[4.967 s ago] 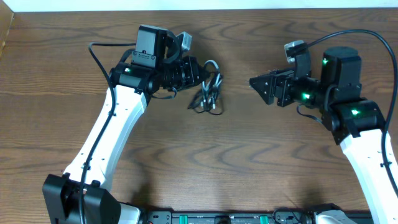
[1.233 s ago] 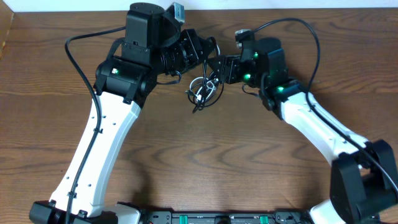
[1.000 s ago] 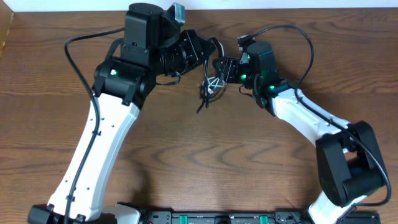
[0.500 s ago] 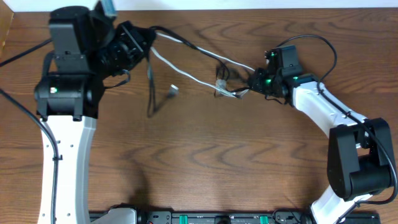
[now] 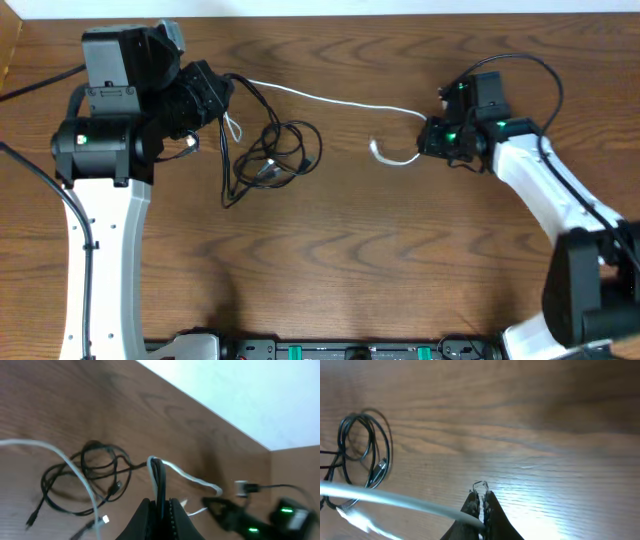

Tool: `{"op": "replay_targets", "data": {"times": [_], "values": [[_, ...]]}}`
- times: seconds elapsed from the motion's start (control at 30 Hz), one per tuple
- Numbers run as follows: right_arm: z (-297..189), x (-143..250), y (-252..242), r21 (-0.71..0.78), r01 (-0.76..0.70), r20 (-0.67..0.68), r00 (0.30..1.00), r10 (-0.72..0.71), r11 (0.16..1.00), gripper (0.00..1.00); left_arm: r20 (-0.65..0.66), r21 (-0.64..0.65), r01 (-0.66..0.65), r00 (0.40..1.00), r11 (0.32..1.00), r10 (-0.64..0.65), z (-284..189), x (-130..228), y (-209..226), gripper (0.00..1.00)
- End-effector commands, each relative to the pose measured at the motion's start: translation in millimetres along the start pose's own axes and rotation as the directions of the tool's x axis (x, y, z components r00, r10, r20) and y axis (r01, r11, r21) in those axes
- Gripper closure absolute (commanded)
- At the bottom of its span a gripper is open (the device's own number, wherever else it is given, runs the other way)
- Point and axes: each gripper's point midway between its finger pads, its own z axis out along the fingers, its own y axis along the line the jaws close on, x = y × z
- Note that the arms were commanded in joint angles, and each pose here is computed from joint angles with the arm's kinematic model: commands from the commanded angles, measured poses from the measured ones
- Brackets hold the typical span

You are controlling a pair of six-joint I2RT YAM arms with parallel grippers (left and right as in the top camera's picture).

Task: Untangle cables
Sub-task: 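Pull the white cable rightward with the right gripper out of the bundle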

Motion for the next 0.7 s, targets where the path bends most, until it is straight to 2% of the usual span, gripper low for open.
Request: {"op": "replay_targets", "data": {"times": [0.0, 0.03, 0.1, 0.37, 0.53, 0.67], "values": [[-33.2, -15.3, -16.5, 0.099, 0.031, 0.087, 0.995, -0.040, 0.995, 0.99, -0.002, -0.024, -0.078, 0.997, 0.997, 0.078, -2.6, -1.2, 4.3, 0.93], [-40.7, -16.0, -20.5, 0.118, 0.026, 0.097, 0.995, -0.038, 0.993, 0.99, -0.010, -0.028, -0.083, 0.997, 0.996, 0.083, -2.6, 0.8, 5.5, 0.92], [-62.2, -16.4, -31.4, 0.156, 0.001, 0.118, 0.993, -0.019, 0.988, 0.99, -0.044, -0.043, -0.094, 0.995, 0.995, 0.092, -3.0, 8.6, 10.0, 0.83], [-91.3, -13.9, -48.5, 0.175, -0.058, 0.138, 0.990, 0.034, 0.983, 0.99, -0.201, -0.106, -0.108, 0.976, 0.989, 0.085, 14.5, 38.7, 36.5, 0.83], [-104.5, -28.2, -12.8, 0.050, 0.035, 0.150, 0.988, -0.042, 0.998, 0.99, -0.314, -0.156, -0.079, 0.949, 0.985, 0.026, 42.5, 54.9, 59.4, 0.84], [-142.1, -59.8, 26.9, -0.033, 0.129, 0.233, 0.965, -0.118, 0.991, 0.99, -0.342, -0.160, -0.093, 0.939, 0.983, 0.033, 53.2, 57.0, 65.0, 0.85]]}}
